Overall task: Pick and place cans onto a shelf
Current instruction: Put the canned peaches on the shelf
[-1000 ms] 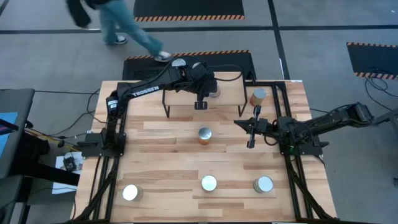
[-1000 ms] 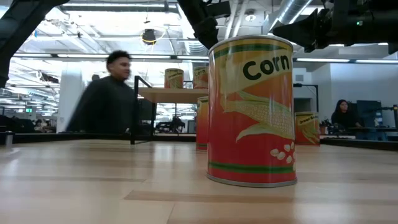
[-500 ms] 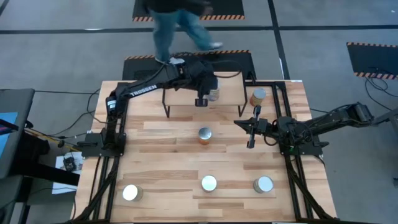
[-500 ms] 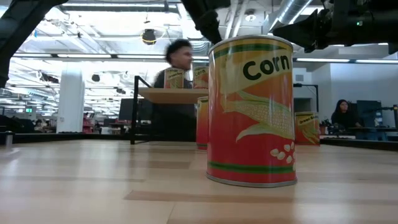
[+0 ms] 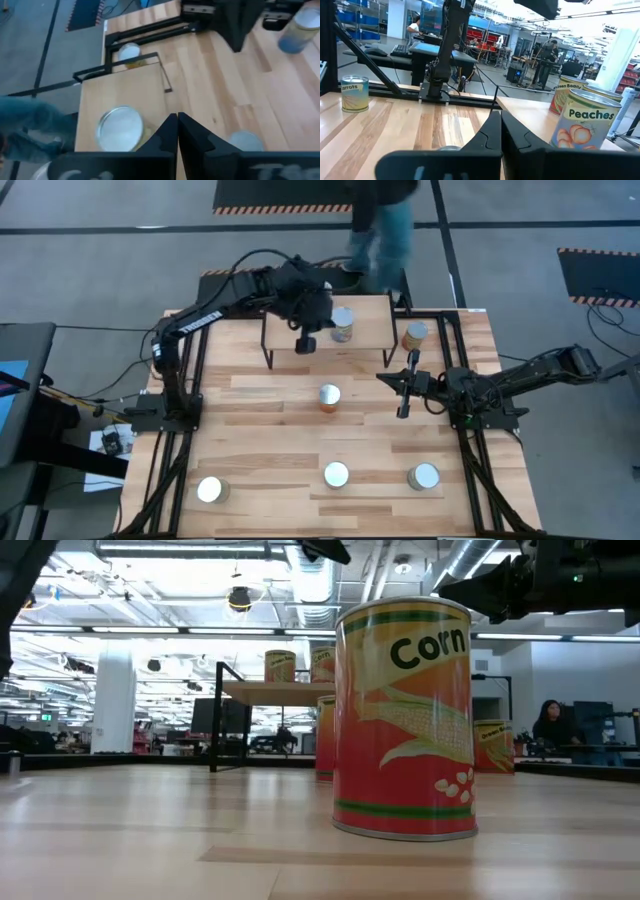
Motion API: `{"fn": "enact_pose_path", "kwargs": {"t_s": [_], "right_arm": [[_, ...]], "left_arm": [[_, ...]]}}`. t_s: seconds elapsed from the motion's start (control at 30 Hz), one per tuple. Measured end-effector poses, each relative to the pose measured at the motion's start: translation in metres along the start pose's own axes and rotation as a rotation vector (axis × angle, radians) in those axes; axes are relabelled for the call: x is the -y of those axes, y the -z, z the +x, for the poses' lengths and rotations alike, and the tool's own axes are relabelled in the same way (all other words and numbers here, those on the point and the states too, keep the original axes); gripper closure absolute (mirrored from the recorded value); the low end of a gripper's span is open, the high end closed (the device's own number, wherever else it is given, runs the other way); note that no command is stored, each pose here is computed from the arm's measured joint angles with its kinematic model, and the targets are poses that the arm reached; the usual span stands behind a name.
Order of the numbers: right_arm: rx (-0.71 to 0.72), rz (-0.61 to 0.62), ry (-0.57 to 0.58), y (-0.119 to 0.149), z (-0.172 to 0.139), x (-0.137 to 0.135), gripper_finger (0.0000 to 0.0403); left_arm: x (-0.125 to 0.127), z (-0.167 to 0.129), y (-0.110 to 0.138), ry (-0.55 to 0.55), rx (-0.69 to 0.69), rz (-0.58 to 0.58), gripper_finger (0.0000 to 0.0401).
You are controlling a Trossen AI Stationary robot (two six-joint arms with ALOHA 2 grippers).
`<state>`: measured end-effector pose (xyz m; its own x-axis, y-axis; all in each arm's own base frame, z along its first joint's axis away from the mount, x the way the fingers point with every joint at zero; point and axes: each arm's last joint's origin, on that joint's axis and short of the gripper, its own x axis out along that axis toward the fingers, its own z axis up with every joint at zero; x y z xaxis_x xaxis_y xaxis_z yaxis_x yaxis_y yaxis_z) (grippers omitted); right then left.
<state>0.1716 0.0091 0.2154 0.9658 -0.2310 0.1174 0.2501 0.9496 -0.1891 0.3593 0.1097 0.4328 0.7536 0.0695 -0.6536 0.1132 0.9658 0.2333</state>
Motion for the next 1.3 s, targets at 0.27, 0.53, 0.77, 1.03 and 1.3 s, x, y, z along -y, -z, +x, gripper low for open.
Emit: {"fn": "enact_pose_path", "kwargs": {"t_s": [0.27, 0.53, 0.77, 1.03, 1.3], "right_arm": [[-0.016, -0.006, -0.004, 0.002, 0.000, 0.000, 0.0393], [-0.026, 0.047, 0.012, 0.002, 0.001, 0.002, 0.0397], [-0.114, 0.091, 0.045, -0.018, 0.023, 0.008, 0.0399], [-0.429, -0.158, -0.021, -0.073, 0.082, 0.030, 0.0395], [-0.739, -0.169, -0.050, -0.113, 0.132, 0.079, 0.0356]], "left_arm": [[0.028, 0.000, 0.042, -0.021, 0.091, -0.029, 0.0401], [0.068, -0.026, 0.120, -0.131, 0.341, -0.151, 0.0401], [0.101, -0.038, 0.191, -0.240, 0.504, -0.247, 0.0401], [0.120, -0.051, 0.241, -0.415, 0.650, -0.302, 0.0401], [0.120, -0.072, 0.255, -0.508, 0.725, -0.327, 0.0401]]}}
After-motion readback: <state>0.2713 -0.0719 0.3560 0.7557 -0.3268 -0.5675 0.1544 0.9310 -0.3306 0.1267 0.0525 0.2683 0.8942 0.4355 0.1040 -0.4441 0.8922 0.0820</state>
